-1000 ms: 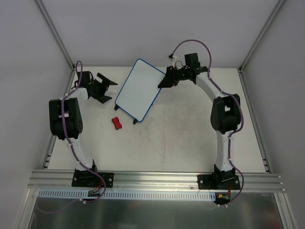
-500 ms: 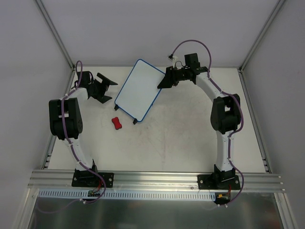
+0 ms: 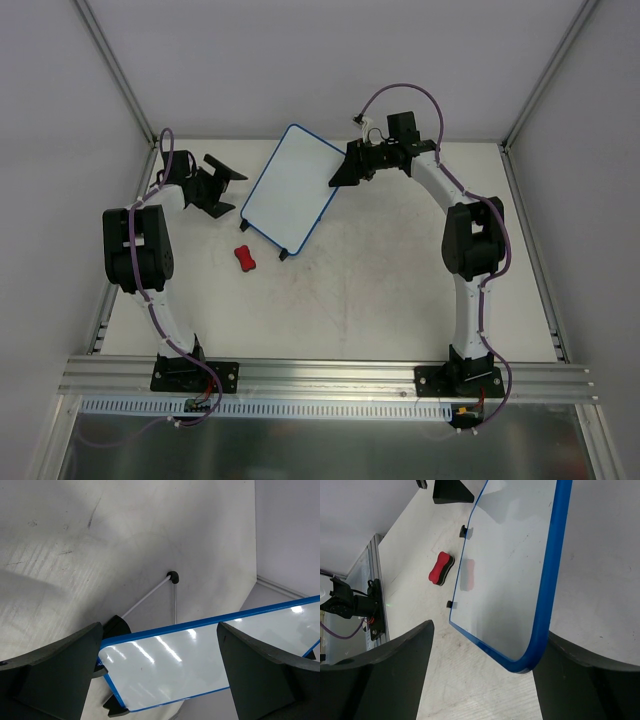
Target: Erase the whiteboard
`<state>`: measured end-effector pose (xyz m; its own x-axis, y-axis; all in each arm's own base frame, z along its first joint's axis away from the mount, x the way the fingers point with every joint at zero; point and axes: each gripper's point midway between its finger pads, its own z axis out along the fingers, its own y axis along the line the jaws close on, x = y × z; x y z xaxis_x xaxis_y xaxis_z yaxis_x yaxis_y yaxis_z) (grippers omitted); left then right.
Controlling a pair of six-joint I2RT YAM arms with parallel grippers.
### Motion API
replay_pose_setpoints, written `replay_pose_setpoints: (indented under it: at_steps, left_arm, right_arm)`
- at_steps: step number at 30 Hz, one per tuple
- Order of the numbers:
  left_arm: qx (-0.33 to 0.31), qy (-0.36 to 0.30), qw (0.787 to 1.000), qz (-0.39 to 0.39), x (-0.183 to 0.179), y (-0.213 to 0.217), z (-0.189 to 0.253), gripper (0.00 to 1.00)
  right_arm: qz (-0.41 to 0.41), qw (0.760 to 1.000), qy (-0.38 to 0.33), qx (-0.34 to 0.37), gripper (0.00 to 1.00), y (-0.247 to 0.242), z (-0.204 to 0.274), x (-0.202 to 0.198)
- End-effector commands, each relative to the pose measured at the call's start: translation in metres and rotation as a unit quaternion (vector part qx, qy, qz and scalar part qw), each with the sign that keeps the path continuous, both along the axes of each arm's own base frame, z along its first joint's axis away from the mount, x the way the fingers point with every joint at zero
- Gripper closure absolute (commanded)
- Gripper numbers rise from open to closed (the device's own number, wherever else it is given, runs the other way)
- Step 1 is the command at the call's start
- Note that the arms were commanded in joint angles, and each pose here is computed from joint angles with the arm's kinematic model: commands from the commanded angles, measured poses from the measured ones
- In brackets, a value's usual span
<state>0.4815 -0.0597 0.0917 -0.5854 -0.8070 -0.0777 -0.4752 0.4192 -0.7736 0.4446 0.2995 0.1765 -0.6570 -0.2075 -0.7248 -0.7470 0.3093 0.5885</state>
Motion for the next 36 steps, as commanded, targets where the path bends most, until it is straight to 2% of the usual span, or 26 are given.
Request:
replay_pose_setpoints:
  at_steps: [1,3,4,6,11,19,22,26,28,33,36]
  left_arm:
    - [0.011,-0.036,0.999,-0.002,0.001,0.003,0.025,0.01]
    - [0.011,-0.036,0.999,-0.002,0.001,0.004,0.025,0.01]
    - [0.011,-0.036,0.999,-0.002,0.001,0.004,0.024,0.01]
    - [0.011,-0.036,0.999,-0.001,0.001,0.005,0.024,0.01]
    - [0.011,-0.04,0.999,-0.001,0.001,0.005,0.027,0.01]
    - [0.028,-0.056,0.998,0.022,-0.009,0.017,0.044,0.01]
    - [0.04,-0.062,0.997,0.032,-0.02,0.02,0.049,0.01]
    - [0.055,-0.064,0.996,0.036,-0.042,0.022,0.049,0.01]
    - [0.067,-0.084,0.994,0.037,-0.053,0.024,0.062,0.01]
    - [0.082,-0.096,0.992,0.021,-0.098,0.016,0.059,0.01]
    - [0.103,-0.138,0.985,0.008,-0.126,0.013,0.074,0.01]
  right_arm:
    - [0.002,0.999,-0.035,0.003,0.19,0.001,0.012,0.002]
    - [-0.001,0.999,-0.034,0.001,0.14,0.0,0.01,0.003]
    - [-0.002,0.999,-0.035,-0.001,0.05,0.0,0.01,0.003]
    - [-0.005,0.999,-0.037,-0.002,0.01,-0.001,0.01,0.005]
    - [-0.015,0.999,-0.04,-0.007,0.01,-0.005,0.013,0.008]
    - [-0.059,0.997,-0.057,0.008,0.01,-0.028,0.043,0.012]
    - [-0.081,0.995,-0.064,0.012,0.01,-0.041,0.056,0.01]
    - [-0.112,0.989,-0.09,0.026,0.01,-0.058,0.084,-0.014]
    - [-0.139,0.985,-0.1,0.028,0.01,-0.063,0.094,-0.018]
    - [-0.227,0.967,-0.114,0.03,0.01,-0.084,0.108,-0.042]
    - [-0.254,0.961,-0.104,0.04,0.01,-0.089,0.106,-0.072]
